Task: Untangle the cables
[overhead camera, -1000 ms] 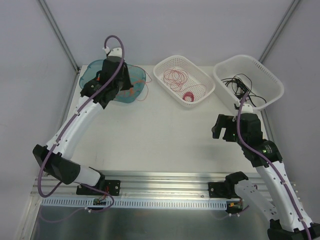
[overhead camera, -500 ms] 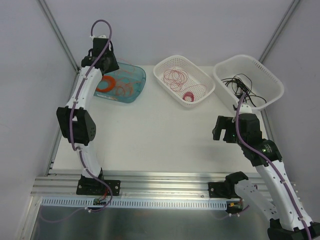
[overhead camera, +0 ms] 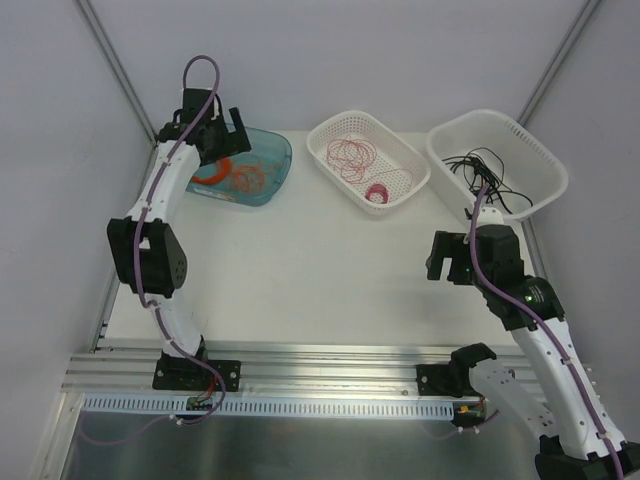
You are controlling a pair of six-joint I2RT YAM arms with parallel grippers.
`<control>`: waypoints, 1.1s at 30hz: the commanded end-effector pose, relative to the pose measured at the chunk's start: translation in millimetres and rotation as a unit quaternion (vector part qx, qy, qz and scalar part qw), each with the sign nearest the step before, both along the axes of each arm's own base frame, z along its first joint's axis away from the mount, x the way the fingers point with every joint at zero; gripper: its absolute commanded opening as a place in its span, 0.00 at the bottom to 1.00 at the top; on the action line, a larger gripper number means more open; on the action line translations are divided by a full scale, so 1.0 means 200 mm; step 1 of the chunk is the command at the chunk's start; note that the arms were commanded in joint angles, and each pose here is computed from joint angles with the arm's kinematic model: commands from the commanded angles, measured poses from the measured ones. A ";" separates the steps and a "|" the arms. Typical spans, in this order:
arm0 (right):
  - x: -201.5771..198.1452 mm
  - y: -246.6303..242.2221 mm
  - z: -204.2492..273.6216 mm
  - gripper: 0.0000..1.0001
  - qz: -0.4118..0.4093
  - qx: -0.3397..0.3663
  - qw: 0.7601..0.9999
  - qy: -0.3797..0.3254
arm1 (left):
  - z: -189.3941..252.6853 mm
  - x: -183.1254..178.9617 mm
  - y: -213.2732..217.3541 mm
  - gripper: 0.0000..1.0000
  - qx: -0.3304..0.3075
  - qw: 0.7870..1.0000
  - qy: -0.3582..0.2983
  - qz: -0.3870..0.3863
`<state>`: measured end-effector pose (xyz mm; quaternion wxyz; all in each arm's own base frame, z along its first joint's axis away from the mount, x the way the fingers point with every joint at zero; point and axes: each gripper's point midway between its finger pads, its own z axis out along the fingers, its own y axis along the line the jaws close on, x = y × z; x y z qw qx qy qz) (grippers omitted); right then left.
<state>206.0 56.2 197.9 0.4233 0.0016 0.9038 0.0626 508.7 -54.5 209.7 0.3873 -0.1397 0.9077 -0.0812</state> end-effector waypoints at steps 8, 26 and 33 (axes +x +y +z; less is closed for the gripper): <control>-0.04 -0.13 0.20 0.97 -0.034 -0.038 0.998 -0.036 | 0.52 -0.71 0.01 0.99 -0.031 0.992 -0.114 -0.033; -0.43 -0.48 0.64 0.97 -0.125 -0.049 0.960 -0.247 | 0.74 -1.89 0.29 0.99 0.055 0.922 -0.383 0.021; -0.54 -0.56 0.57 0.97 -0.153 -0.035 0.941 -0.298 | 0.73 -2.10 0.33 0.99 0.075 0.892 -0.446 0.012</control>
